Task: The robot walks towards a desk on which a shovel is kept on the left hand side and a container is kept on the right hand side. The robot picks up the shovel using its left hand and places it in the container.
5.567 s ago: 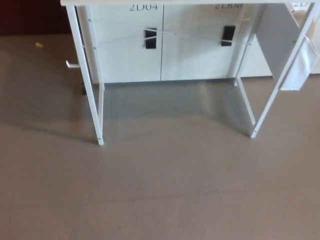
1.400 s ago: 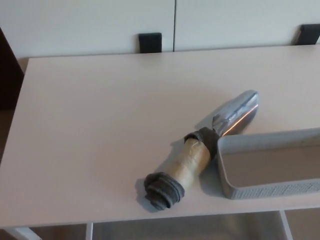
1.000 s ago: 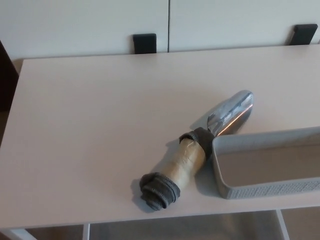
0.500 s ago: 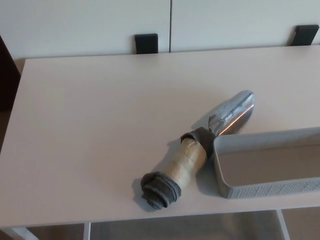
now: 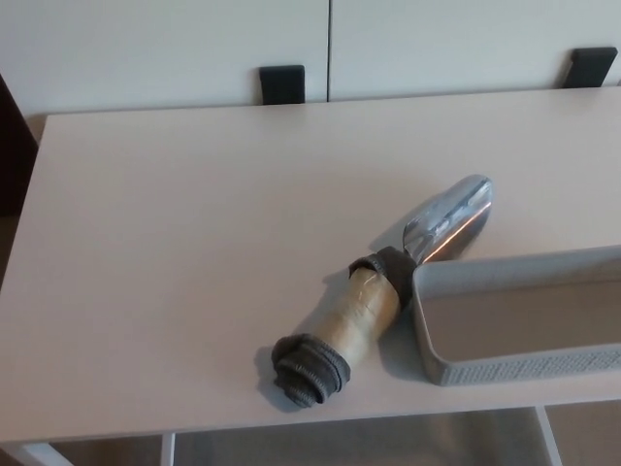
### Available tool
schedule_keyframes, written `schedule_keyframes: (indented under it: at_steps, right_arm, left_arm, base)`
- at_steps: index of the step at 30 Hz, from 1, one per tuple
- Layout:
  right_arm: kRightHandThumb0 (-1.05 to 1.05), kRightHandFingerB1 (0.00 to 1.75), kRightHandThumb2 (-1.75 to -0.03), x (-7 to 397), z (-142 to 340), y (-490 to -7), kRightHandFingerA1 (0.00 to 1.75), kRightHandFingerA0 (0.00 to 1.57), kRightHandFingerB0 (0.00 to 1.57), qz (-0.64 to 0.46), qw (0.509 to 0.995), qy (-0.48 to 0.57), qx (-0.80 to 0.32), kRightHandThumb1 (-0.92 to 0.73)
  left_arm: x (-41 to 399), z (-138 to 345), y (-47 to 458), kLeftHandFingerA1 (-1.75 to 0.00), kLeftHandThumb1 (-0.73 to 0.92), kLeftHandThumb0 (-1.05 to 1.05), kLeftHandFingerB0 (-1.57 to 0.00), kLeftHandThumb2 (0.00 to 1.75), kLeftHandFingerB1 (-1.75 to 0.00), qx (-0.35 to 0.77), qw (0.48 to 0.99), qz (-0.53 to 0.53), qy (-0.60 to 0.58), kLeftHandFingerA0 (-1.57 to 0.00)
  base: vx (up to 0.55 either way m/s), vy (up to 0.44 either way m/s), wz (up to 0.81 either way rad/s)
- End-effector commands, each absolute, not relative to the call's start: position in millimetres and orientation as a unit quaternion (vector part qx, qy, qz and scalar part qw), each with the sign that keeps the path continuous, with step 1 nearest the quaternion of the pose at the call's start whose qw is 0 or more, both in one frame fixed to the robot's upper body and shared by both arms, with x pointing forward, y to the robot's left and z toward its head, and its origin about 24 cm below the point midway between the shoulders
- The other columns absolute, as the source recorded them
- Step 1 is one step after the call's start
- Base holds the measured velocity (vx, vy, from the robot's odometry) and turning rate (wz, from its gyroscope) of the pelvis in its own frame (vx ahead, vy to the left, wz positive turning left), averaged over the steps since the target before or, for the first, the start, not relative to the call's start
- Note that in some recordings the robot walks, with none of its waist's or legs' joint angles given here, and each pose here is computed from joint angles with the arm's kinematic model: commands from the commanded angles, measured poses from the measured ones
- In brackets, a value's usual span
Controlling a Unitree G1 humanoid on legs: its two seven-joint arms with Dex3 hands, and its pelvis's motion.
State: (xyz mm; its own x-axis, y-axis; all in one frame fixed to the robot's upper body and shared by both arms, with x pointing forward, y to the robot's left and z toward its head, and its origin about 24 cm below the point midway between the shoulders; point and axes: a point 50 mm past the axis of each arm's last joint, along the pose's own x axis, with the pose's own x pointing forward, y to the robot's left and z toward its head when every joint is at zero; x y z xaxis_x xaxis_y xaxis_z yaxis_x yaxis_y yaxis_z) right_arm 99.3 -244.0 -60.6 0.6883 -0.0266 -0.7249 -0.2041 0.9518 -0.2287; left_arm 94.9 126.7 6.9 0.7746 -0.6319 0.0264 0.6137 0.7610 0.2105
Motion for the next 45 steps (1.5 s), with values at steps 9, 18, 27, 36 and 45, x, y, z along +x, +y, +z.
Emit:
schedule_keyframes:
  at_steps: [9,18,27,36,45]
  right_arm:
    - [-0.23,0.50,-0.54,106,-66,-250,0.62,0.65,0.47,0.040,0.907,0.389,-0.156,-0.49]
    - [-0.25,0.50,-0.55,107,-64,-247,0.61,0.66,0.46,0.055,0.907,0.380,-0.172,-0.50]
    - [-0.25,0.50,-0.55,112,-64,-247,0.61,0.65,0.45,0.052,0.912,0.375,-0.161,-0.50]
    - [-0.29,0.51,-0.55,116,-64,-246,0.62,0.65,0.44,0.064,0.910,0.368,-0.178,-0.49]
    - [-0.28,0.51,-0.55,114,-63,-244,0.61,0.64,0.43,0.068,0.913,0.364,-0.173,-0.50]
  left_arm:
    - [104,212,96,-0.50,0.46,-0.49,-0.25,0.82,-0.47,0.156,0.808,-0.312,-0.476,-0.27]
    - [204,175,86,-0.26,0.53,-0.45,-0.12,0.59,-0.25,0.404,0.837,-0.163,-0.332,-0.08]
    - [265,129,84,-0.15,0.29,-0.39,-0.03,0.65,-0.22,0.533,0.804,-0.154,-0.214,0.00]
    - [275,85,90,-0.03,0.33,-0.51,0.00,0.65,-0.07,0.577,0.795,-0.148,-0.114,0.00]
    - [279,50,91,-0.05,0.40,-0.64,0.00,0.73,-0.07,0.599,0.791,-0.123,-0.023,0.00]
  base:
    - [0.00,0.000,0.00]
    - [0.00,0.000,0.00]
    - [0.00,0.000,0.00]
    - [0.00,0.000,0.00]
    - [0.00,0.000,0.00]
